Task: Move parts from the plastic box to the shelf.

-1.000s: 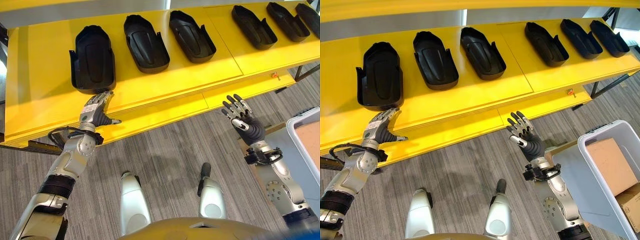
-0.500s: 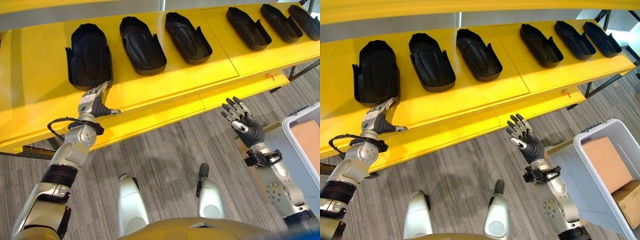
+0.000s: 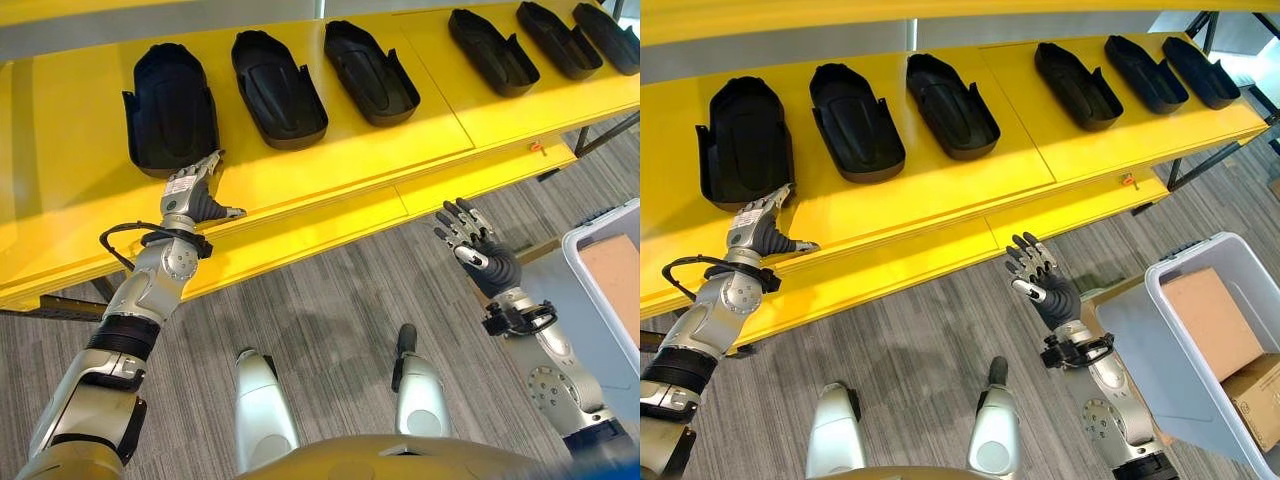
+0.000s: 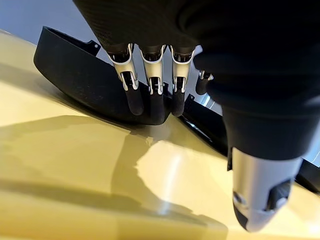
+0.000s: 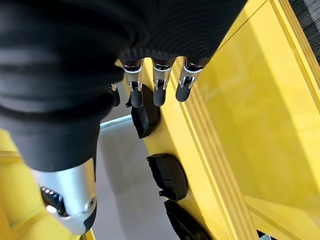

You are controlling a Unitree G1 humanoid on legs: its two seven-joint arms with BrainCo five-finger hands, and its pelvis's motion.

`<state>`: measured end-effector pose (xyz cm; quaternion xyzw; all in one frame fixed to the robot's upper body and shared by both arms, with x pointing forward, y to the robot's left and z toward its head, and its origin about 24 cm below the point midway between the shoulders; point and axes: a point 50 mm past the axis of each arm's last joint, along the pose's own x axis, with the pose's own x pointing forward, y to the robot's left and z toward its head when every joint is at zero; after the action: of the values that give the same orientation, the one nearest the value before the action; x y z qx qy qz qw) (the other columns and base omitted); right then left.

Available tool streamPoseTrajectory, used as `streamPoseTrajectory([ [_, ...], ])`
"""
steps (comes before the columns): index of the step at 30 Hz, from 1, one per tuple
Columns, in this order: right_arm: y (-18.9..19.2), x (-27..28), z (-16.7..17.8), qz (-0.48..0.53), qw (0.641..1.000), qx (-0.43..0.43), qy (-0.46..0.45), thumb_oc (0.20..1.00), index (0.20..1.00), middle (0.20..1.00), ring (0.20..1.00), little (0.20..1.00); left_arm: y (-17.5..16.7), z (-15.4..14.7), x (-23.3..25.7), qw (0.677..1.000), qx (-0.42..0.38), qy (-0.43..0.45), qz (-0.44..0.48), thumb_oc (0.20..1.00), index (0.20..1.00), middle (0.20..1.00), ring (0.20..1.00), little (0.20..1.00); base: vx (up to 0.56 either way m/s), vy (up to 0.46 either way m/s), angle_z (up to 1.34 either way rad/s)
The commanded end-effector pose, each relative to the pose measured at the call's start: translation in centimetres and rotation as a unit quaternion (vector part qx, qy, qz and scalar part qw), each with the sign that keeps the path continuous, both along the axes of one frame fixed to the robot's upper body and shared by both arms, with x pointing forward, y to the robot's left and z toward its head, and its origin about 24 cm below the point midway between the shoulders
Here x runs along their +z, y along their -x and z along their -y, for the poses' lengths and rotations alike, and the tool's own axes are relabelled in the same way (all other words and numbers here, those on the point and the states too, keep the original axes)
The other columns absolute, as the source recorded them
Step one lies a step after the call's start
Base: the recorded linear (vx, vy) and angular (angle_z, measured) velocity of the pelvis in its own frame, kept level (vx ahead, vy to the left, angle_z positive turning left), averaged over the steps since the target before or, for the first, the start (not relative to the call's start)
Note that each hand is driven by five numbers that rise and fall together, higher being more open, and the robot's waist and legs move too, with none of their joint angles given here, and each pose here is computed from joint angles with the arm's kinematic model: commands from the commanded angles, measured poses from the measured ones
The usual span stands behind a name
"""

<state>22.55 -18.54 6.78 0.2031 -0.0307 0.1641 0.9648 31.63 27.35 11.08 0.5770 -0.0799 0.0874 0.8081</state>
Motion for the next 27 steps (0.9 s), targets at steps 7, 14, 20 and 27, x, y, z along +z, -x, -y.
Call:
streamPoseTrajectory([
  [7, -1.1, 2.8, 1.1, 0.064, 0.998, -0.008, -0.006, 1.000, 1.000, 1.000, 1.000, 1.000, -1.4, 0.1, 4.3, 0.997, -0.012, -0.009, 0.075, 1.000, 1.000, 1.000, 1.000, 1.000, 0.00, 0.000, 0.00],
  [14, -1.1, 2.6, 1.1, 0.060, 0.998, -0.014, -0.011, 1.000, 1.000, 1.000, 1.000, 1.000, -0.5, 1.8, 3.9, 0.992, -0.057, 0.068, 0.086, 1.000, 1.000, 1.000, 1.000, 1.000, 0.00, -0.001, 0.00],
  [20, -0.9, 2.6, 1.1, 0.065, 0.997, -0.024, -0.021, 1.000, 1.000, 1.000, 1.000, 1.000, 2.3, 4.3, 2.5, 0.963, -0.141, 0.214, 0.081, 1.000, 1.000, 1.000, 1.000, 1.000, 0.00, -0.006, 0.02],
  [27, -0.6, 2.8, 0.8, 0.073, 0.997, -0.025, -0.029, 1.000, 1.000, 1.000, 1.000, 1.000, 3.8, 5.9, 3.3, 0.893, -0.209, 0.383, 0.107, 1.000, 1.000, 1.000, 1.000, 1.000, -0.01, -0.008, 0.04],
])
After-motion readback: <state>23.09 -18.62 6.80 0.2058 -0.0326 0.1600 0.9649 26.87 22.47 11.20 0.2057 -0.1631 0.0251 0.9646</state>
